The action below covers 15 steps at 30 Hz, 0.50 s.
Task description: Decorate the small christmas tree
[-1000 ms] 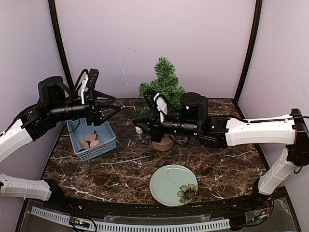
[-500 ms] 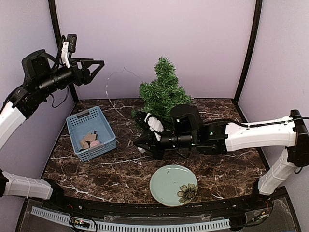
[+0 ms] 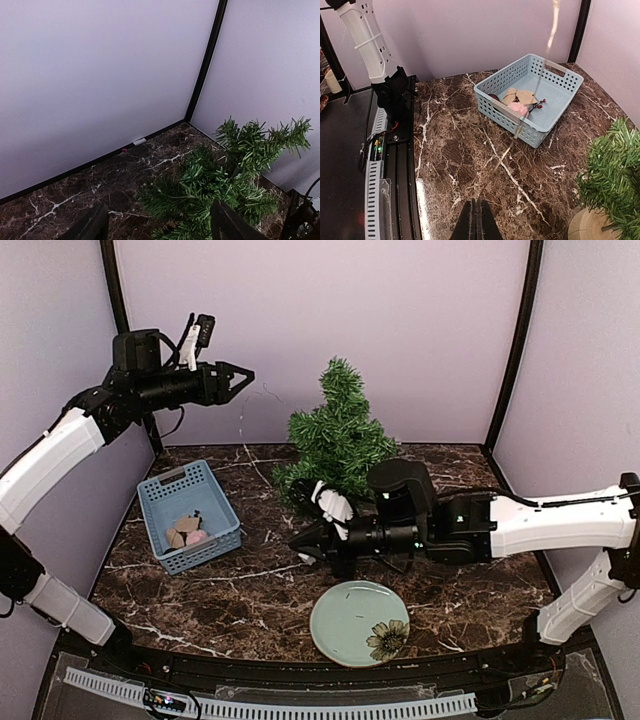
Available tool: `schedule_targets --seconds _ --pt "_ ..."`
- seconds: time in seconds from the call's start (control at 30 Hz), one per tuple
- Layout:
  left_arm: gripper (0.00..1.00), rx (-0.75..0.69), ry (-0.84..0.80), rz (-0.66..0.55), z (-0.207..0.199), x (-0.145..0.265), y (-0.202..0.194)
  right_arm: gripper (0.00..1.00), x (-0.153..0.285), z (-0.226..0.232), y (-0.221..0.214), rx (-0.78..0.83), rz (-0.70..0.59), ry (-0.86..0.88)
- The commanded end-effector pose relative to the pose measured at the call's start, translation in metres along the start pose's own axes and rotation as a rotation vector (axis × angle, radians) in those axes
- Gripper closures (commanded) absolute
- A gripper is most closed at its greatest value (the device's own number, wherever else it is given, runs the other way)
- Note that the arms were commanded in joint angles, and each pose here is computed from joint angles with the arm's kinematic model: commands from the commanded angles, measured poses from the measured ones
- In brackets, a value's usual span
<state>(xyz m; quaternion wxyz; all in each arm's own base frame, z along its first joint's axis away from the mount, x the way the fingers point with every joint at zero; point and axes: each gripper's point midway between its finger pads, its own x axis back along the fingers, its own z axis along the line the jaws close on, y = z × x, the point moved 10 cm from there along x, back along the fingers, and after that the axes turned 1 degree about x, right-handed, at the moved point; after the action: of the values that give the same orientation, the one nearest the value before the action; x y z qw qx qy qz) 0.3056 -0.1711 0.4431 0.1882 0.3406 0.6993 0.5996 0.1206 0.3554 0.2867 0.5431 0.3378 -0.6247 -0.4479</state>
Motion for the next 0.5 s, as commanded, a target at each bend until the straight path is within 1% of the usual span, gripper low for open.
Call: schedule_targets --seconds 0.0,0.03,0.13,0.2,0.27,0.3,0.33,0.4,0.47 --pt "0.31 0.013 -0.052 0.022 -0.002 -0.002 0.003 1.00 0.011 0.006 -0.002 0.009 0.001 -0.016" --pt "0.33 0.016 -0.044 0.035 -0.001 -0.003 0.001 1.00 0.014 0.007 -0.005 0.006 0.020 -0.021" --pt "0.39 0.026 -0.013 0.069 0.004 -0.009 -0.009 1.00 0.023 0.007 -0.004 0.001 0.022 -0.037" --pt "0.40 0.028 -0.019 0.080 0.005 -0.010 -0.015 1.00 0.028 0.008 -0.004 -0.002 0.018 -0.041" --pt "0.40 0.008 -0.019 0.057 0.004 -0.007 -0.016 1.00 0.031 0.009 -0.007 -0.005 0.023 -0.041" --pt "0.39 -0.007 -0.009 0.044 0.004 -0.003 -0.014 1.00 0.032 0.009 -0.008 -0.006 0.026 -0.041" --pt "0.34 -0.009 -0.002 0.043 0.005 -0.002 -0.015 1.00 0.033 0.009 -0.009 -0.006 0.031 -0.040" --pt "0.28 -0.015 -0.004 0.038 0.008 0.005 -0.013 1.00 0.035 0.010 -0.009 -0.006 0.037 -0.036" --pt "0.27 -0.048 -0.013 0.052 0.010 0.009 -0.017 1.00 0.037 0.011 -0.011 -0.002 0.043 -0.031"
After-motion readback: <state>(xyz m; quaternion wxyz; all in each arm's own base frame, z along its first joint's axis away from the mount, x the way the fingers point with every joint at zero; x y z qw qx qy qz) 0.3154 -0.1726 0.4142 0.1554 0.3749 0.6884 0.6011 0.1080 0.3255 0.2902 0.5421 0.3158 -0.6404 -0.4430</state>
